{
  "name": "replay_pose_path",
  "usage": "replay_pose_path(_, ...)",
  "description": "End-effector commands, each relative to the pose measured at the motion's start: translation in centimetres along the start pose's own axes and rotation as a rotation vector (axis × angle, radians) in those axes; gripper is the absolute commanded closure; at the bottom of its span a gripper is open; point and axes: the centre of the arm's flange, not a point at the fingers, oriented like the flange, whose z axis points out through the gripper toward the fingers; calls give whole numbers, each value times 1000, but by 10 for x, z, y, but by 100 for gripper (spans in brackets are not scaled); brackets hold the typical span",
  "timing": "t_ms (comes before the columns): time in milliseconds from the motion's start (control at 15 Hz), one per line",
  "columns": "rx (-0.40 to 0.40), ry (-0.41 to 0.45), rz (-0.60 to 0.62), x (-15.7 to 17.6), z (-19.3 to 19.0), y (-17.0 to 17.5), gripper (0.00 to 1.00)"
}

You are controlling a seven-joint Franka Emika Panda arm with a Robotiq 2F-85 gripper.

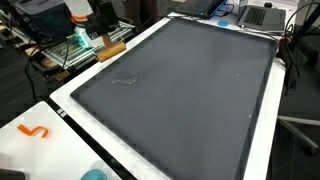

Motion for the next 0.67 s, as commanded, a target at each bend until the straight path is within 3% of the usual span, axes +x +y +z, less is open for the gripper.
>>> replay_pose_path(0, -47, -8, -7, 15, -12, -24, 75)
replay_pose_path(600, -84, -50, -15, 44, -45, -26, 75)
